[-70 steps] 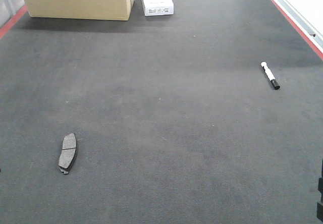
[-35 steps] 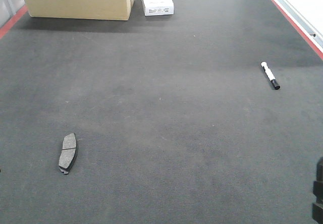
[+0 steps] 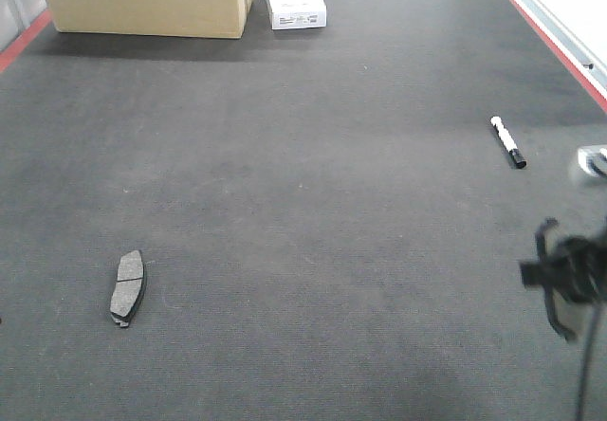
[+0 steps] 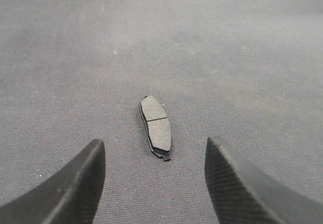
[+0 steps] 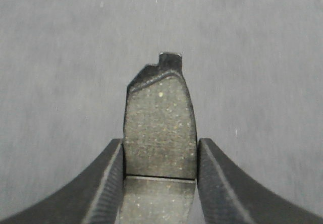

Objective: Move and align brake pads A on conveyor
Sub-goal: 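Lower the right gripper's brake pad onto the belt beside the other pad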

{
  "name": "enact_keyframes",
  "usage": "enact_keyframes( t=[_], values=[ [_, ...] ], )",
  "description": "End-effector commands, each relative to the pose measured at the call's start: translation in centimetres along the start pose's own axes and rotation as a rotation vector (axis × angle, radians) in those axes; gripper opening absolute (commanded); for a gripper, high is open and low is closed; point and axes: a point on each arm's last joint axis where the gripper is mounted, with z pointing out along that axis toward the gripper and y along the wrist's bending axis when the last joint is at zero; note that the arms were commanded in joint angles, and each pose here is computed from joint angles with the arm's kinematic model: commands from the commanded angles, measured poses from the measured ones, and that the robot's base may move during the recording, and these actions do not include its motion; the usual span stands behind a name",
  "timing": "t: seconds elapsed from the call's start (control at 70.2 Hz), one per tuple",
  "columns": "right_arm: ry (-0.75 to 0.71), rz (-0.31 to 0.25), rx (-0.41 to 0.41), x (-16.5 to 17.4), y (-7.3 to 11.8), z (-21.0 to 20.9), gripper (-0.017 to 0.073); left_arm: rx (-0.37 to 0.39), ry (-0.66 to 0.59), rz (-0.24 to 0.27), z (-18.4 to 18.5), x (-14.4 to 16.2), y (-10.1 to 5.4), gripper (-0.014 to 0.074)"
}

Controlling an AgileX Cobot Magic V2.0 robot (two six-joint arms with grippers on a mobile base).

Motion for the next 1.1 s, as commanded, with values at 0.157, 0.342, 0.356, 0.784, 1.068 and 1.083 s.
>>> enact_keyframes(
  t=[0.157, 0.342, 0.356, 0.784, 1.068, 1.083],
  values=[
    [-0.013, -0.038, 0.008, -5.1, -0.2, 2.8, 0.0020, 0.022, -0.089, -0.001, -0.4, -1.4, -0.3, 0.0406],
    [0.080, -0.053, 0.005, -7.0, -0.4, 6.6, 0.0026, 0.022, -0.089, -0.001, -0.4, -1.4, -0.3, 0.0406],
    [0.088, -0.055, 0.004, -7.0, -0.4, 6.9, 0.0027, 0.022, -0.089, -0.001, -0.4, -1.4, -0.3, 0.0406],
    [0.260, -0.077, -0.005, -7.5, -0.6, 14.0, 0.0045, 0.022, -0.089, -0.001, -0.4, -1.4, -0.3, 0.0406],
    [0.324, -0.080, -0.014, -6.6, -0.7, 16.3, 0.0104, 0.022, -0.089, -0.001, -0.4, -1.4, -0.3, 0.0406],
    [0.327, -0.078, -0.014, -6.5, -0.7, 16.4, 0.0113, 0.022, -0.089, -0.001, -0.4, -1.4, -0.3, 0.0406]
  ],
)
